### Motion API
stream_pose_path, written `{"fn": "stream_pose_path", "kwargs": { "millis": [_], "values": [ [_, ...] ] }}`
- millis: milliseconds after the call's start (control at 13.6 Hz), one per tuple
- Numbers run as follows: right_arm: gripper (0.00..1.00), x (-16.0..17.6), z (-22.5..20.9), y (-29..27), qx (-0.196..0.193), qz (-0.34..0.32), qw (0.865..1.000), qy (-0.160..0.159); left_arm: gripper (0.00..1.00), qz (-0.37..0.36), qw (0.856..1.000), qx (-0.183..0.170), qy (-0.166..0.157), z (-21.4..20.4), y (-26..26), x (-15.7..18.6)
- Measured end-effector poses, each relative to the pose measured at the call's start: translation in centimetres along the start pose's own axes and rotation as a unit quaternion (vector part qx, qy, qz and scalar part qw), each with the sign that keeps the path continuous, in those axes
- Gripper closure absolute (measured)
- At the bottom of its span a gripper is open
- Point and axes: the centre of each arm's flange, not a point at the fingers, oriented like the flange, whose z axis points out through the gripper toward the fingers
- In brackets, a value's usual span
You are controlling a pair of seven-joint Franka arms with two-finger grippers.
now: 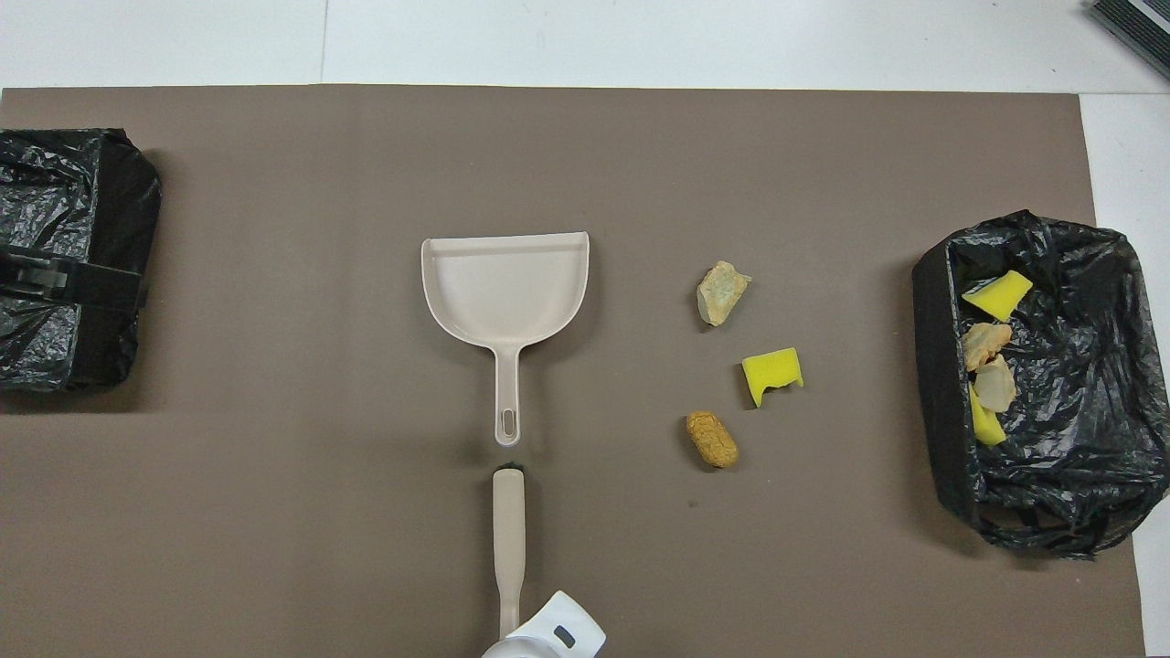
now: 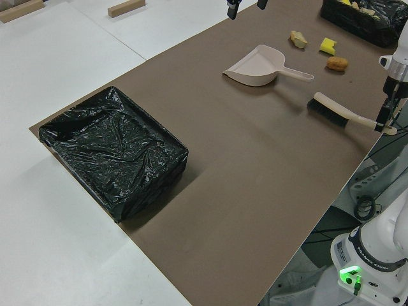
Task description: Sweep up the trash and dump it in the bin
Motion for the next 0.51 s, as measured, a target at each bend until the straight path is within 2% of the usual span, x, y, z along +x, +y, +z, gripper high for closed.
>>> {"fn": "stream_pose_path", "kwargs": {
  "millis": [74,147,221,441,515],
  "values": [
    [0.27,-0.04,-0.01,-0.07,0.001,0.000,1.000,0.001,0.00,0.000,1.000,0.000,0.000,0.00,-0.04,0.00],
    [0.27,-0.04,-0.01,-0.07,0.002,0.000,1.000,0.001,0.00,0.000,1.000,0.000,0.000,0.00,-0.03,0.00],
    [0.35,-0.03,-0.02,-0.08,0.002,0.000,1.000,0.002,0.00,0.000,1.000,0.000,0.000,0.00,-0.02,0.00],
    [0.70,0.00,-0.01,-0.08,0.002,0.001,1.000,0.002,0.00,0.000,1.000,0.000,0.000,0.00,-0.04,-0.01],
    [0.74,0.03,0.01,-0.07,0.002,0.002,1.000,0.002,0.00,-0.001,1.000,0.000,0.000,0.00,-0.04,-0.01]
  ]
}}
